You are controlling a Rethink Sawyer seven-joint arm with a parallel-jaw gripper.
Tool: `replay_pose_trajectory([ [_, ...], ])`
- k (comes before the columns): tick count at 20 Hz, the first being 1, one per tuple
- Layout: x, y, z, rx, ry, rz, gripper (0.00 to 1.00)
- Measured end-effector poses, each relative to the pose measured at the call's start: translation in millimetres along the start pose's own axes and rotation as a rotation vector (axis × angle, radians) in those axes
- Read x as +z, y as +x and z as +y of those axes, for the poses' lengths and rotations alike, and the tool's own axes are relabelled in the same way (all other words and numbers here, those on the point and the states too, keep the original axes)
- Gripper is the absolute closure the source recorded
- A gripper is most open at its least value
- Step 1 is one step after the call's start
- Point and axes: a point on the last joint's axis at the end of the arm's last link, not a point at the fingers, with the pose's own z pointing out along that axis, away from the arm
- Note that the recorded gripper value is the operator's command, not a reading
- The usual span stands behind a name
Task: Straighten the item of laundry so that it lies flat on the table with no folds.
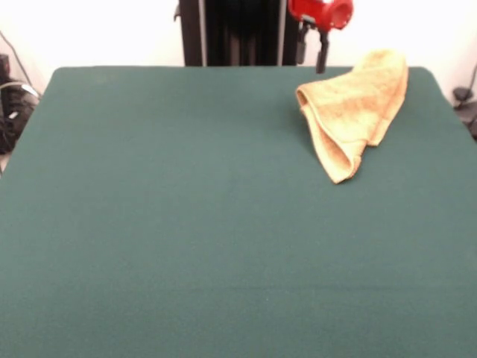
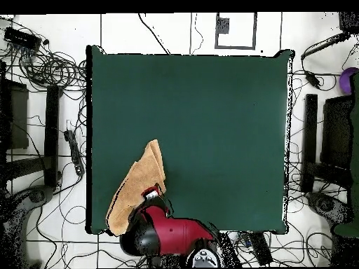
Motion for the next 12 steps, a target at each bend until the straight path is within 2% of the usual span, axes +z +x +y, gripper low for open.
replay_pose_trajectory([
  [12, 73, 45, -62, -0.032, 0.030, 0.049, 0.00],
])
